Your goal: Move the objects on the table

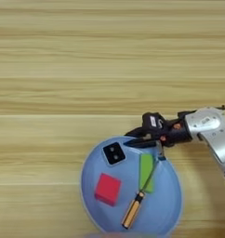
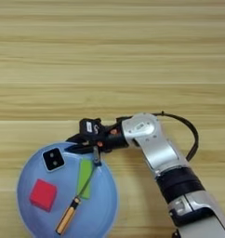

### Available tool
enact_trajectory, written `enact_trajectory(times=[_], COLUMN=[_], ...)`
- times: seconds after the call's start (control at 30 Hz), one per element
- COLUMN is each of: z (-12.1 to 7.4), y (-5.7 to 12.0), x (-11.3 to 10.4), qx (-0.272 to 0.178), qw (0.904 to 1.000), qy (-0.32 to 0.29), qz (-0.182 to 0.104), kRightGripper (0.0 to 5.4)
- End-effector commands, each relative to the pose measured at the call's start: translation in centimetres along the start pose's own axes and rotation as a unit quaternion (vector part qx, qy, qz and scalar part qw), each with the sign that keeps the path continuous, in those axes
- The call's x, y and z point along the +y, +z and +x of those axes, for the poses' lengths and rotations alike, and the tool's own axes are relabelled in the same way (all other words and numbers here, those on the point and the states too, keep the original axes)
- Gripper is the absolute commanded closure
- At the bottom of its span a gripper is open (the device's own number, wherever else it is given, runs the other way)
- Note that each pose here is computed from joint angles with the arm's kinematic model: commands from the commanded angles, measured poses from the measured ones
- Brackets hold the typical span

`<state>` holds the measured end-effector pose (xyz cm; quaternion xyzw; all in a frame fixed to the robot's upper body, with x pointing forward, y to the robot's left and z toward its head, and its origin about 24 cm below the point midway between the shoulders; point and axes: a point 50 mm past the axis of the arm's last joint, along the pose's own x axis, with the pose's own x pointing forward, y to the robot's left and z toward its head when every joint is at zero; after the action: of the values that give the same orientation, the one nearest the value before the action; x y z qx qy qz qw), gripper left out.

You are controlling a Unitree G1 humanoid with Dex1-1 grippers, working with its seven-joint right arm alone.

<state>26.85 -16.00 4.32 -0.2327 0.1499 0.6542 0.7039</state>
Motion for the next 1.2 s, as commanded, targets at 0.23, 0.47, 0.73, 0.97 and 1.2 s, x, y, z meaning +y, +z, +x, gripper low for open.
enact_trajectory(times=[0.23,0.47,0.73,0.97,1.2], z=[-1.1,-1.1,-1.2,-1.5,-1.8], y=[2.3,2.5,2.8,2.8,2.8], x=[-3.6,-4.9,-6.3,-7.3,-8.3], qx=[-0.013,-0.017,-0.029,-0.031,-0.030], qw=[0.9952,0.9901,0.9815,0.9736,0.9634], qy=[-0.097,-0.138,-0.184,-0.218,-0.255], qz=[-0.013,0.015,0.043,0.060,0.077], kRightGripper=[4.90,4.93,5.00,5.01,5.03])
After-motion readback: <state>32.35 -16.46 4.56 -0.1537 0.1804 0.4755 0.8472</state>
